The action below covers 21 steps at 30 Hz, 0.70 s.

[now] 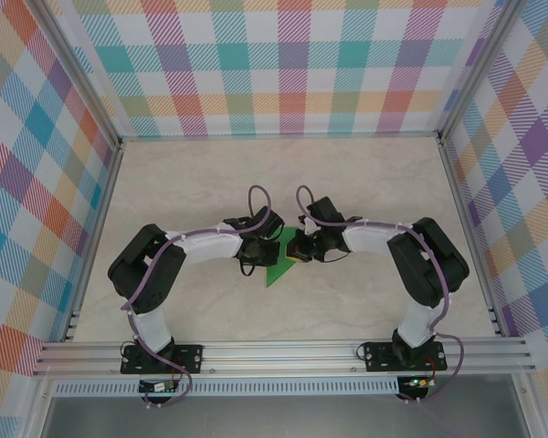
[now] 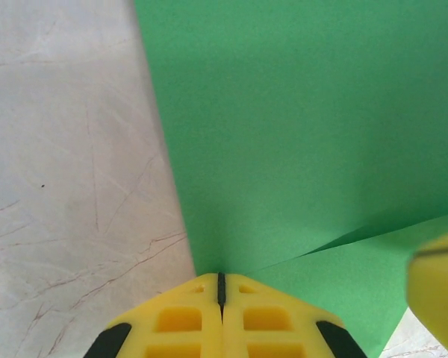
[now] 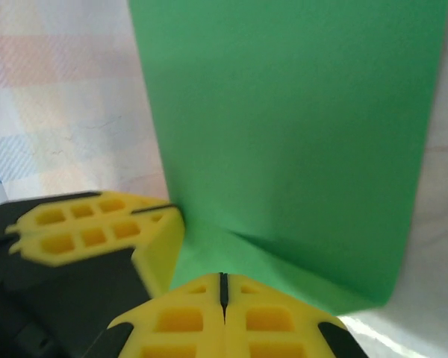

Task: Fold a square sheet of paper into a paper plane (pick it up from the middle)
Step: Third fold the triangle at the center of the table.

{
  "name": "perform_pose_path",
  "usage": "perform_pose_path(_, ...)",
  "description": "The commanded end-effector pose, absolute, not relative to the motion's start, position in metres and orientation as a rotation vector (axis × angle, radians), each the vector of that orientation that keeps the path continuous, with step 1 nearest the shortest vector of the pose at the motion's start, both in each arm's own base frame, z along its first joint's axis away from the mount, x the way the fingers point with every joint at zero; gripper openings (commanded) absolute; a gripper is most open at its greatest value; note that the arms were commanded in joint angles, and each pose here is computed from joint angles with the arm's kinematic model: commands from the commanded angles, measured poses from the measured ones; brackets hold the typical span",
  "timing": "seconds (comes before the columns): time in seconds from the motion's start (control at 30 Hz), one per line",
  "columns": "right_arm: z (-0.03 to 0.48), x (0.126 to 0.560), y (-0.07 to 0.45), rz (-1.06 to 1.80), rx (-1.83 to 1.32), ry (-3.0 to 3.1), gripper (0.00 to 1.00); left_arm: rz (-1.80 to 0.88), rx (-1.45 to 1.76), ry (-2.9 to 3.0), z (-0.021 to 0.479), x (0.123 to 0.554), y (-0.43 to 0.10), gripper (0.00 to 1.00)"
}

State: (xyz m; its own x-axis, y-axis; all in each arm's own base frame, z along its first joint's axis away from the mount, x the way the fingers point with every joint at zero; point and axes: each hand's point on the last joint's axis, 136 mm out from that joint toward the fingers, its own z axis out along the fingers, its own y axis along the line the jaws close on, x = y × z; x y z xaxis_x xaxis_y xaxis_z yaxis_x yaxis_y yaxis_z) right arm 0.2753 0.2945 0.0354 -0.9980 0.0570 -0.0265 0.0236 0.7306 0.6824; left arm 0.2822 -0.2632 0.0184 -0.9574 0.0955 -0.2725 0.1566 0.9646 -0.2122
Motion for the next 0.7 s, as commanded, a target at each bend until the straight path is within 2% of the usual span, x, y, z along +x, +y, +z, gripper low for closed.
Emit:
perform_pose_path(0.0,0.035,0.282,0.301,1.164,0.059,2.882,0.0,-0.214,0.236,2.923,-0.005,0.27,-0.238,0.0)
perform_pose_path(0.43,-0.004,0.245,0.272,1.087,0.22,2.978,0.0,-0.317,0.28,2.848,0.016,0.276,-0.25,0.0)
perform_pose_path(0.67,-0.012,0.235,0.259,1.025,0.385,2.987,0.0,-0.507,0.064,2.748,0.061,0.284,-0.269,0.0)
